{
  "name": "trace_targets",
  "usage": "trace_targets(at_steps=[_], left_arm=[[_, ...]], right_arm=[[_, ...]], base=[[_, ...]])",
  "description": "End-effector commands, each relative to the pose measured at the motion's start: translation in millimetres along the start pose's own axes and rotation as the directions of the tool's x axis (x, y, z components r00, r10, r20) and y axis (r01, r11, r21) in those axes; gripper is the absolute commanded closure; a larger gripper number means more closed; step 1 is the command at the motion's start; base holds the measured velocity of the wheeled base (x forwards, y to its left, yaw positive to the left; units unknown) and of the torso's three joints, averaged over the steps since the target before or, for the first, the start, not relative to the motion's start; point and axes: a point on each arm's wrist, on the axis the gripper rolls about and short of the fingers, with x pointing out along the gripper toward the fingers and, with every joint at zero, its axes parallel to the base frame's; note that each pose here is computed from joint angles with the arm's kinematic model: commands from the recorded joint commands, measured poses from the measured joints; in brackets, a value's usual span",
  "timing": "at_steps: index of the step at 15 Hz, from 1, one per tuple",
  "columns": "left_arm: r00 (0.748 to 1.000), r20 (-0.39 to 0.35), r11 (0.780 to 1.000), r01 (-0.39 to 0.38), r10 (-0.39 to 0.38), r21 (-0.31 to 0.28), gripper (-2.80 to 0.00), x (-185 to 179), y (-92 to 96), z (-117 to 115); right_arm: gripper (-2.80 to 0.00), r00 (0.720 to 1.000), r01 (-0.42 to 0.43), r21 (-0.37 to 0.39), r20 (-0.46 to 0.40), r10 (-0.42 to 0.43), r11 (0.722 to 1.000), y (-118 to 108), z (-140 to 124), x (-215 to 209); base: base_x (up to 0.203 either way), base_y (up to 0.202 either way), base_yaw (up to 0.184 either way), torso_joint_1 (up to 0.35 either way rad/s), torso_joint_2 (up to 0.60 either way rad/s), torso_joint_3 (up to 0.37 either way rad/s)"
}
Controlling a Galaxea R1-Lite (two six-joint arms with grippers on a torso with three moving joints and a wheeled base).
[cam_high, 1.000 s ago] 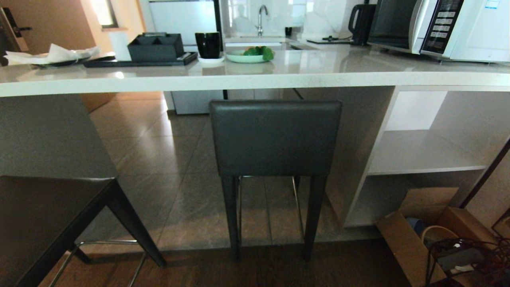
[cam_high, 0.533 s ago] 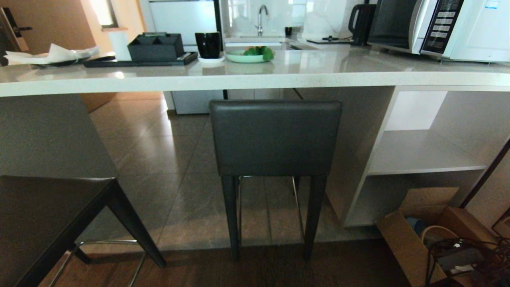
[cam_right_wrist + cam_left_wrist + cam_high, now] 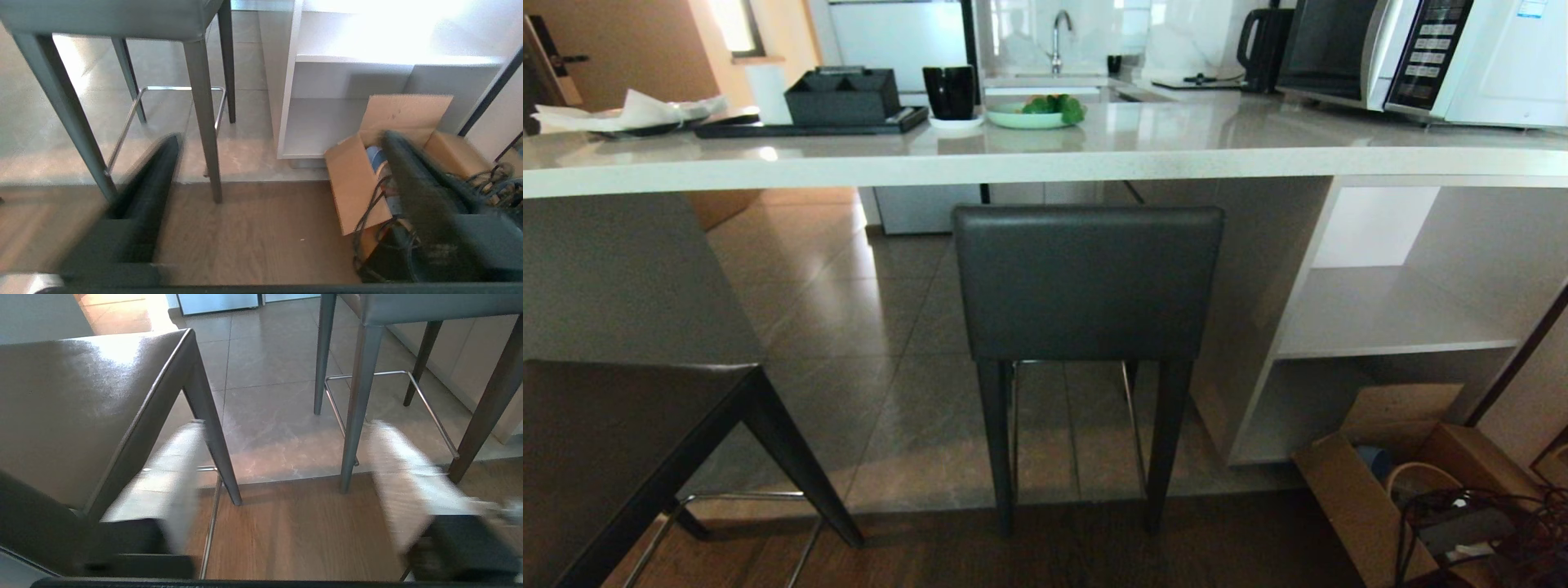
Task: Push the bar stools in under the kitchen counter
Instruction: Push the gray chair back under the dining table
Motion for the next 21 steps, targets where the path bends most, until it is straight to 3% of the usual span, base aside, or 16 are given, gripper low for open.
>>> trace_targets(at_steps=[1,8,14,21], left_arm=[[1.000,-0.002,1.000,0.000,0.000,-0.003,0.00,0.3,0.0,0.3],[1.000,-0.005,1.000,0.000,0.000,-0.005,0.00,0.3,0.0,0.0],[1.000,-0.006,0.998,-0.031,0.031,-0.063,0.00,0.3,0.7,0.1],[0.999,-0.005,0.997,-0.036,0.035,-0.072,0.00,0.3,0.8,0.2]], right_arm=[[0.00,1.000,-0.001,0.006,-0.004,0.001,1.000,0.0,-0.2,0.2],[0.00,1.000,0.005,0.032,-0.004,-0.005,0.999,-0.1,-0.2,0.2],[0.00,1.000,0.005,0.035,-0.003,-0.005,0.999,-0.2,-0.1,0.2],[0.00,1.000,0.007,0.035,-0.003,-0.007,0.999,-0.2,-0.1,0.2]], base=[[0.000,0.000,0.000,0.000,0.00,0.000],[0.000,0.000,0.000,0.000,0.00,0.000],[0.000,0.000,0.000,0.000,0.00,0.000],[0.000,0.000,0.000,0.000,0.00,0.000]])
